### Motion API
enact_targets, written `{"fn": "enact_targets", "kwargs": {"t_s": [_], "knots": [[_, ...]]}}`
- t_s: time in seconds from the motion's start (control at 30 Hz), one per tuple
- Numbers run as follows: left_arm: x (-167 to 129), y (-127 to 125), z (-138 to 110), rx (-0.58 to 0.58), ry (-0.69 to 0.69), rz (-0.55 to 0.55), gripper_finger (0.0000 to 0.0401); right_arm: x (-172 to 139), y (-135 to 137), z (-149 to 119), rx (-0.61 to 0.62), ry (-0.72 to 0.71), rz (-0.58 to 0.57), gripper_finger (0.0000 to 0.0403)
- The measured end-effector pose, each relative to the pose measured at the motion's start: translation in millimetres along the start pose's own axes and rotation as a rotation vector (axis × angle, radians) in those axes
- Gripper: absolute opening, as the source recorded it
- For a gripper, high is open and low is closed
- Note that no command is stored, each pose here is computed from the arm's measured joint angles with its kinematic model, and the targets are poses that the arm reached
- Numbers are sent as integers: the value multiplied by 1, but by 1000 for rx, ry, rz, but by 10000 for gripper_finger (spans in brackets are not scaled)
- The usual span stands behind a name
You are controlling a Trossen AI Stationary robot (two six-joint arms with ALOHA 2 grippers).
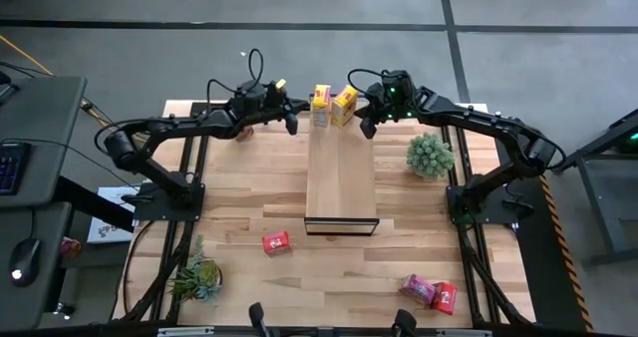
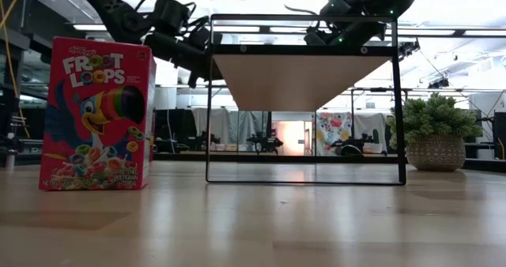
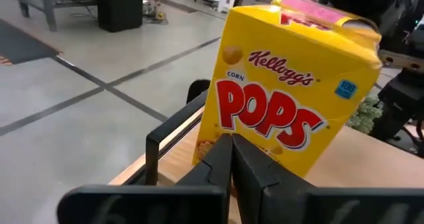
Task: Stack cereal on shelf
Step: Align the yellow cereal box with the other yellow cereal box on the shelf
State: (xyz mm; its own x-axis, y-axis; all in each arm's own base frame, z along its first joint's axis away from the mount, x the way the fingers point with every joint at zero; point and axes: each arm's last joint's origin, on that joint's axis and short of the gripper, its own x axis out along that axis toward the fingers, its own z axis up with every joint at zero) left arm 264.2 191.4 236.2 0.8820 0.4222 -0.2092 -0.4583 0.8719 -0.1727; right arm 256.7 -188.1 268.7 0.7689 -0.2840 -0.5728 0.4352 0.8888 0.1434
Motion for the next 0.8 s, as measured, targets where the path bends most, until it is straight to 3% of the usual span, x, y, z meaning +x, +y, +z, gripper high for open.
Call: {"fn": "enact_targets", "kwargs": {"t_s": [0.47,0.8], "knots": [[10,3,-4,-9,24,-5,0,0,0,0,-1,5,-8,0],[11,-1,-5,-21,26,-18,0,0,-1,7,9,-73,-17,0]]}}
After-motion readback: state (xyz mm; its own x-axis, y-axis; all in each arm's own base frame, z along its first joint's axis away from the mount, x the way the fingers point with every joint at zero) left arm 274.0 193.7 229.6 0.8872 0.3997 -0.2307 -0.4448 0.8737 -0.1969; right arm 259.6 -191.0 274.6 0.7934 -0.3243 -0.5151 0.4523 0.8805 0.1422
